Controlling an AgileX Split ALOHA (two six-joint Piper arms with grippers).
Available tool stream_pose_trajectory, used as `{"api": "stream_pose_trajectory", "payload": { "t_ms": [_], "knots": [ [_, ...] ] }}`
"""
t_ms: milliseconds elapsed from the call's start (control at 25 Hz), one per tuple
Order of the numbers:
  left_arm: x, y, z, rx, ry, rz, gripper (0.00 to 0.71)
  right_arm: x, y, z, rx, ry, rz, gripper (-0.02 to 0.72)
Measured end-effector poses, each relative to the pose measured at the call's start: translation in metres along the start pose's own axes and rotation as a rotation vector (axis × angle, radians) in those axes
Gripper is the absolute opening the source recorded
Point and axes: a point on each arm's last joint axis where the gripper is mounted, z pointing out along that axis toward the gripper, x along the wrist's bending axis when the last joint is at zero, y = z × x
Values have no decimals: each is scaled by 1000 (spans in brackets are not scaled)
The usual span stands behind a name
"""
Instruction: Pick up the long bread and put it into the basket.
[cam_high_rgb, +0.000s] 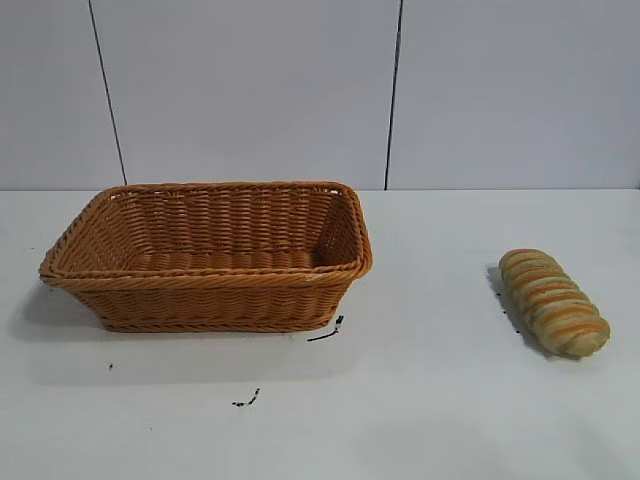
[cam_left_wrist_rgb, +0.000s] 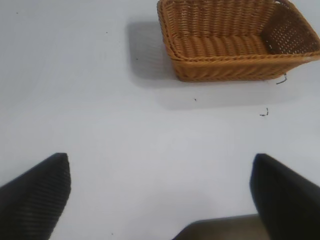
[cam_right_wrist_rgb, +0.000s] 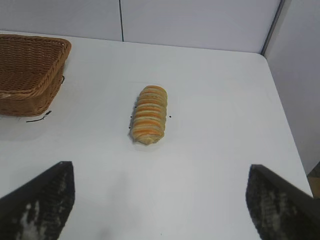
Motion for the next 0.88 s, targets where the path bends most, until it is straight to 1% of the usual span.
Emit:
{"api": "stream_pose_trajectory", "payload": {
  "t_ms": [360, 440, 600, 880],
  "knots": [
    [0, 0, 0, 0, 0, 0, 698, 0, 0, 0, -3, 0, 0, 665],
    [0, 0, 0, 0, 0, 0, 698, 0, 2, 3, 17, 0, 0, 665],
    [0, 0, 0, 0, 0, 0, 698, 0, 13, 25, 155, 15, 13, 665],
    [0, 0, 0, 0, 0, 0, 698, -2, 53, 81, 426, 26, 27, 665]
  ]
}}
